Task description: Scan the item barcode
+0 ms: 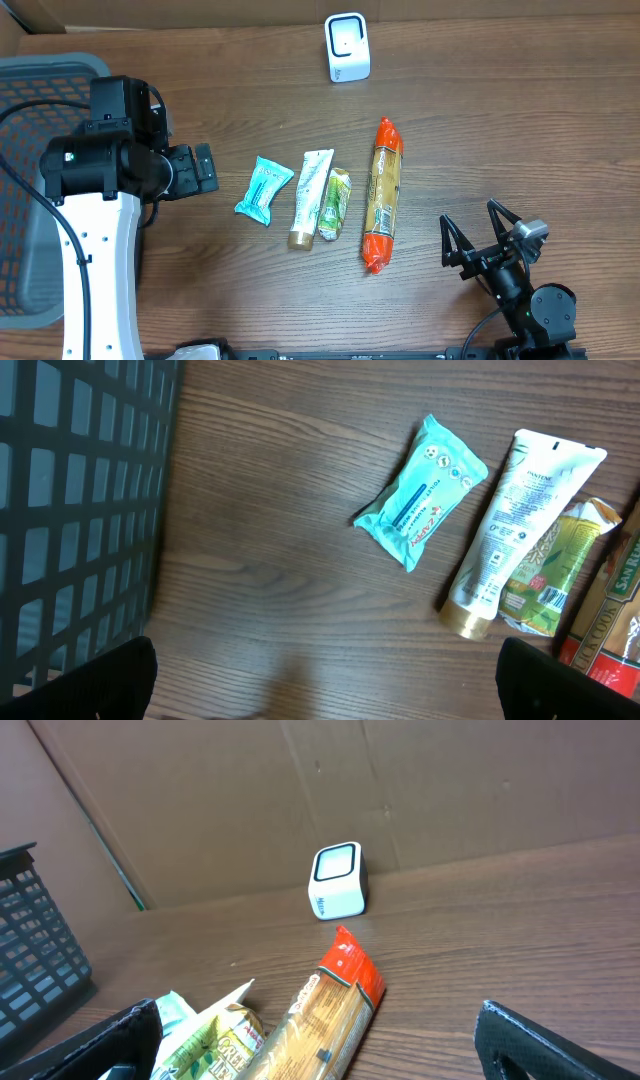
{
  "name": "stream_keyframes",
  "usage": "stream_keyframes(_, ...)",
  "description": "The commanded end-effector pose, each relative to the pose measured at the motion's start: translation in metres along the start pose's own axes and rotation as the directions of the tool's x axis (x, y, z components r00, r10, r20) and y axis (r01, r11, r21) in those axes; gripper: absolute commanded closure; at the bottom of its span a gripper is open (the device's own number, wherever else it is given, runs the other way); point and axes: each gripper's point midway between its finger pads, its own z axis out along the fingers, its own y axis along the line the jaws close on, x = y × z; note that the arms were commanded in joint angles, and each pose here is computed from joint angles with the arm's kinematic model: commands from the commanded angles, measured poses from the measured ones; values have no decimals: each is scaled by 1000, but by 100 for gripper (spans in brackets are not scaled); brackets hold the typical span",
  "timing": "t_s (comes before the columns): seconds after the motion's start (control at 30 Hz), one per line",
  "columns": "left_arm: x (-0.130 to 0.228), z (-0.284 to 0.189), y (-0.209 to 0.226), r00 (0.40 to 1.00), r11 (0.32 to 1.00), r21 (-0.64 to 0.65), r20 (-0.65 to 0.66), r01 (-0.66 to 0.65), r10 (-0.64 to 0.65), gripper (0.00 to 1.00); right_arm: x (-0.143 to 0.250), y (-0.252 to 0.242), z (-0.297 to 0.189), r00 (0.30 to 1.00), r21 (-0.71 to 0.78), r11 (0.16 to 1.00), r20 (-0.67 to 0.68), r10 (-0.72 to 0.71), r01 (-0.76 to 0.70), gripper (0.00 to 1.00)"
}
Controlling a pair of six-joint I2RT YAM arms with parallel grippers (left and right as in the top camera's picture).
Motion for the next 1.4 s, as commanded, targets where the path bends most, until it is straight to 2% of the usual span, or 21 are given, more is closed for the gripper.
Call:
stream_keyframes(0.0,-3,-2,3,1000,1000,-13,9,-17,17,1,1,-2,0,1000,9,1000,7,-5,5,0)
stream_keyframes(1.37,-3,-2,3,1000,1000,-13,9,-17,17,0,-4,-4,0,1000,18,1000,30,-9,8,0)
